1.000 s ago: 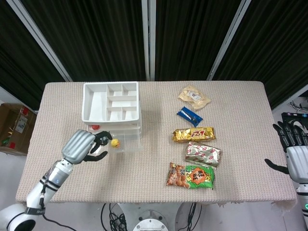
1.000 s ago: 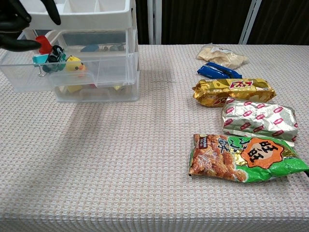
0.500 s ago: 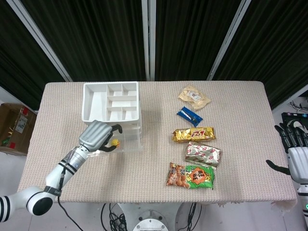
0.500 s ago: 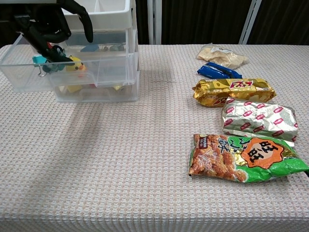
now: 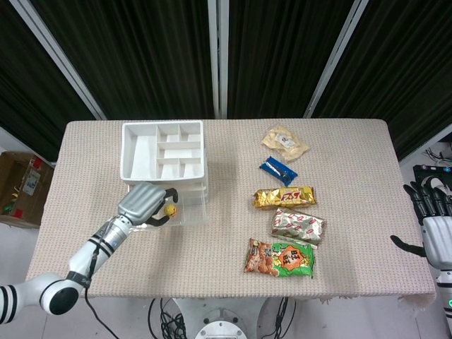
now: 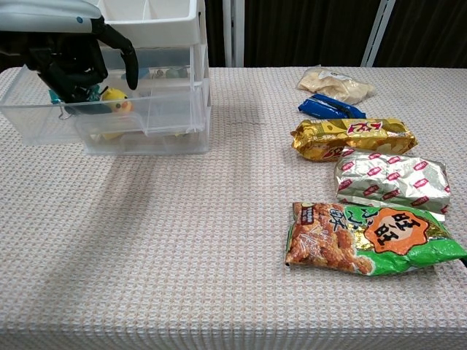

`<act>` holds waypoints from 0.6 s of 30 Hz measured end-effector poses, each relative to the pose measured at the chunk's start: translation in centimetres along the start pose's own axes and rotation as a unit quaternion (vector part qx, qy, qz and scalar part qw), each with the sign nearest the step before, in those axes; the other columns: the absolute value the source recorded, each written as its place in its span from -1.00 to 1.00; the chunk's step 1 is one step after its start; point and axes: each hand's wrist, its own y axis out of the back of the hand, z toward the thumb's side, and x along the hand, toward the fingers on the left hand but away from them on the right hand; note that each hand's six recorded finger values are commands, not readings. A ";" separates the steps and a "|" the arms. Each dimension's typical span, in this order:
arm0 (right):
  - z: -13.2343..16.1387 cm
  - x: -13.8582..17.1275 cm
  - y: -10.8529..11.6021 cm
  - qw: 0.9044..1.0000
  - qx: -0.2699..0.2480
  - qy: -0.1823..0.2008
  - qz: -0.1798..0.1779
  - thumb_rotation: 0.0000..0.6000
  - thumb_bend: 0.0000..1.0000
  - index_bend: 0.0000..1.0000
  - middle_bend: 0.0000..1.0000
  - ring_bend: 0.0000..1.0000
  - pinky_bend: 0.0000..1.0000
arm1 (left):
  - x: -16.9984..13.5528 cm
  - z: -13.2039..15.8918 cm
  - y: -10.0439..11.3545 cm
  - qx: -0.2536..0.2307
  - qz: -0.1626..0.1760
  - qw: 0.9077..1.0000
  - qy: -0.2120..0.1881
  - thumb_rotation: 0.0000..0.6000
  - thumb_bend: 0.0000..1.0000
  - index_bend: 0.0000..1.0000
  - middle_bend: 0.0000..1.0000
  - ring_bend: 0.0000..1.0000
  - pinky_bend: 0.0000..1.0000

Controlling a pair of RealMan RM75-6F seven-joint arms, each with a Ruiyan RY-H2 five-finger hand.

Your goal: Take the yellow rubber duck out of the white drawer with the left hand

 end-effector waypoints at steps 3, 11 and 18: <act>-0.1 0.1 0.0 1.000 0.000 -0.001 0.000 1.00 -0.97 -1.00 -0.90 -1.00 -0.97 | 0.1 -0.1 -0.1 0.010 0.002 1.000 0.000 1.00 -0.55 -0.11 0.76 0.93 1.00; -0.2 0.2 -0.1 1.000 -0.004 -0.003 0.000 1.00 -0.97 -1.00 -0.90 -1.00 -0.97 | 0.3 -0.1 -0.3 0.036 -0.001 0.999 0.000 1.00 -0.42 -0.05 0.76 0.93 1.00; -0.3 0.1 -0.1 1.000 -0.006 -0.003 -0.001 1.00 -0.97 -1.00 -0.90 -1.00 -0.97 | 0.2 -0.1 0.4 0.045 0.010 0.999 0.000 1.00 -0.26 0.03 0.76 0.93 1.00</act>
